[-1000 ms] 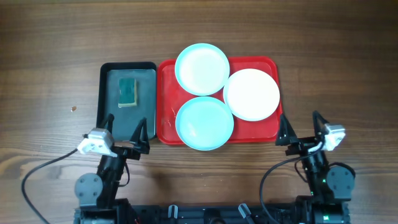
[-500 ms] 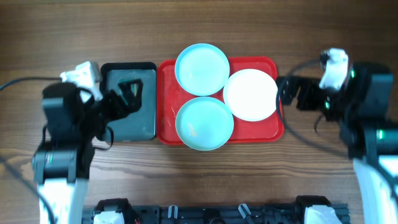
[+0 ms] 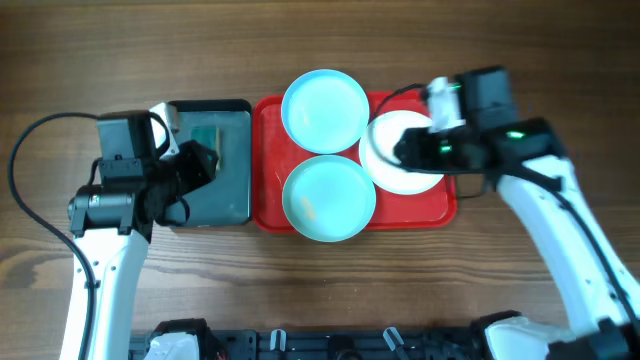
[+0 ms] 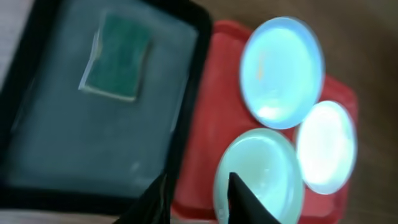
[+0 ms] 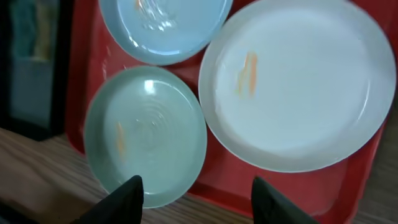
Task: Clean dirty plates on tray and stack at the side
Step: 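Move left gripper over the sponge and right gripper to the plates' edge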
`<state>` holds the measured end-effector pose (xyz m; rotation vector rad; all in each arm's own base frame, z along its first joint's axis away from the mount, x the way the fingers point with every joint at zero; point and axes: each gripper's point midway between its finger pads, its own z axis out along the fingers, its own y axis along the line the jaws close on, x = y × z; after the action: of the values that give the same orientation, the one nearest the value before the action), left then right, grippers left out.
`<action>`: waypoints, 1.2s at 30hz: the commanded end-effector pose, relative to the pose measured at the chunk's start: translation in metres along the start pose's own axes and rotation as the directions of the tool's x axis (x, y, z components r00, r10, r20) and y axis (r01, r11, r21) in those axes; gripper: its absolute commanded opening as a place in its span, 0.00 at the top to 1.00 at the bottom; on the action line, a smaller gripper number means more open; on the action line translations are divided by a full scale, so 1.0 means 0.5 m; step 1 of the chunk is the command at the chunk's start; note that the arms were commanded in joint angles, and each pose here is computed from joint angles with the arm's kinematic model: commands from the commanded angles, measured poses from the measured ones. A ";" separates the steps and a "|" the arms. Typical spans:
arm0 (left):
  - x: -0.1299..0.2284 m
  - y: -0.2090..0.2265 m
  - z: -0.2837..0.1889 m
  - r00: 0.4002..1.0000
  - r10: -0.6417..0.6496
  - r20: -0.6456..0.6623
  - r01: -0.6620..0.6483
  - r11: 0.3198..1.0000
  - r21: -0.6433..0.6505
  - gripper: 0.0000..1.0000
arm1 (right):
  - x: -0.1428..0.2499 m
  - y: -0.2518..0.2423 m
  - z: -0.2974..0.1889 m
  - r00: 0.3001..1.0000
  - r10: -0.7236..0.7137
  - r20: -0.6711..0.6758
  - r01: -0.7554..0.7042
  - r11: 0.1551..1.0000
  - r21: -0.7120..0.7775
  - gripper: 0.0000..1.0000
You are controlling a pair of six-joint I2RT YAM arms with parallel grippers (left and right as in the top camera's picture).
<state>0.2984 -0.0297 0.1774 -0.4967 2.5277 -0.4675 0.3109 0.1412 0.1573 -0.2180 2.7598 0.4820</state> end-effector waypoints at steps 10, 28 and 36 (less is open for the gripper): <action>-0.003 0.083 0.009 1.000 -0.006 0.006 0.008 0.972 -0.233 0.67 | 0.078 0.001 0.173 0.966 0.006 -0.257 0.028 0.991 0.131 0.59; 0.020 0.112 0.083 0.990 -0.100 -0.097 0.068 0.955 -0.289 0.64 | 0.050 0.019 0.186 0.974 -0.087 -0.211 0.102 0.993 0.060 0.00; 0.020 0.112 0.083 0.990 -0.100 -0.098 0.068 0.955 -0.289 0.61 | 0.052 0.019 0.186 0.973 -0.086 -0.214 0.101 0.993 0.062 0.45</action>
<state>0.2958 0.0050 0.1147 -0.6994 2.7161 -0.1715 0.3170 0.1805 0.0721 -0.3910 2.9213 0.3482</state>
